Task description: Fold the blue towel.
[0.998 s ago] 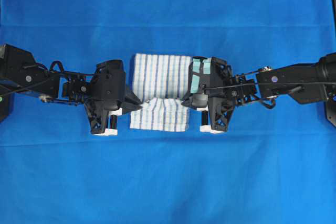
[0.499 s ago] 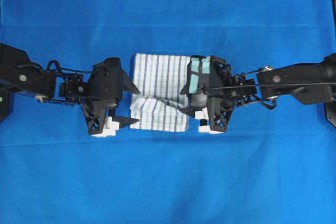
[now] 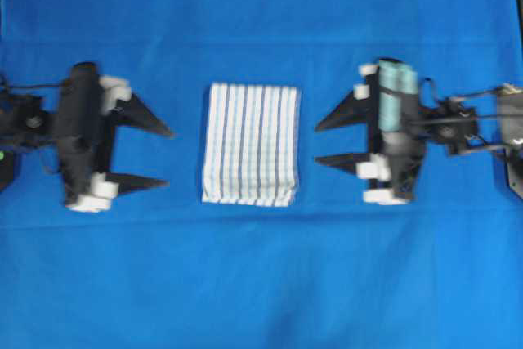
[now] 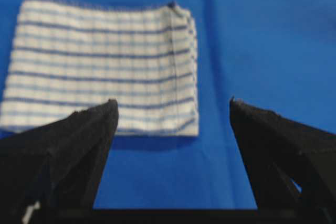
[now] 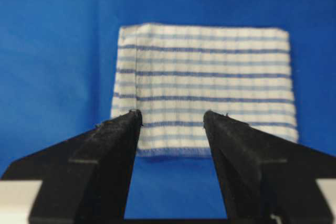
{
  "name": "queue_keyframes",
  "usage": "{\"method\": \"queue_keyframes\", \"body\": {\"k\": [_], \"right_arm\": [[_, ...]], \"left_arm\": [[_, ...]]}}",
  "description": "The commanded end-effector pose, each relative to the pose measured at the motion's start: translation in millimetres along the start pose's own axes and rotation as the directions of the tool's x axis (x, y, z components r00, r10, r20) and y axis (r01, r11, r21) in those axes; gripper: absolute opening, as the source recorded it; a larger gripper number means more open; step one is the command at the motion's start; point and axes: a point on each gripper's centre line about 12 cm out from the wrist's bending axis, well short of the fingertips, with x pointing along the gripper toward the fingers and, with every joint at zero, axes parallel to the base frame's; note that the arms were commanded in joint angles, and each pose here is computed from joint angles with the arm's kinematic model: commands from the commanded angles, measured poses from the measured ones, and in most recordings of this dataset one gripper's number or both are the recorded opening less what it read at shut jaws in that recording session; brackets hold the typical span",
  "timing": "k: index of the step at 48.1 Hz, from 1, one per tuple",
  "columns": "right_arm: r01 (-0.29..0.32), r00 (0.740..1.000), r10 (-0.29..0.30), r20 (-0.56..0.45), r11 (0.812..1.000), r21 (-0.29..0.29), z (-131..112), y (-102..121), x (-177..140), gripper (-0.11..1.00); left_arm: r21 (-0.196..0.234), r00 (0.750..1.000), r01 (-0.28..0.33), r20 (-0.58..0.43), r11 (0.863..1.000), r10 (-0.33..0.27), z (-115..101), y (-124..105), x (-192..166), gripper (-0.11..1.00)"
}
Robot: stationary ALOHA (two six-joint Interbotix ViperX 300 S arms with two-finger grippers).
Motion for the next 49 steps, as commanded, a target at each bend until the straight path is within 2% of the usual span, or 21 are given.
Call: {"method": "queue_keyframes", "body": {"k": [1,12,21,38,49], "right_arm": [[-0.007,0.997,0.007,0.072,1.0,-0.006,6,0,-25,0.57],[-0.012,0.98,0.013,0.196,1.0,-0.009,-15,-6,-82,0.57],[-0.027,0.962,0.03,0.273,0.999,-0.018,-47,-8,-107,0.57],[-0.044,0.95,0.034,0.309,0.999,0.023,-103,-14,-105,0.57],[-0.028,0.948,0.006,0.32,0.998,0.064,-112,-21,-99,0.57]], "left_arm": [[0.002,0.996,0.007,0.09,1.0,-0.007,8,-1,-24,0.8],[0.022,0.972,0.008,0.234,1.0,-0.013,-4,0,-72,0.8],[0.043,0.956,0.0,0.294,0.999,-0.013,-23,1,-91,0.8],[0.021,0.957,-0.045,0.289,0.999,0.038,-52,11,-96,0.79],[0.009,0.954,-0.063,0.295,0.998,0.057,-56,14,-95,0.79]]}}
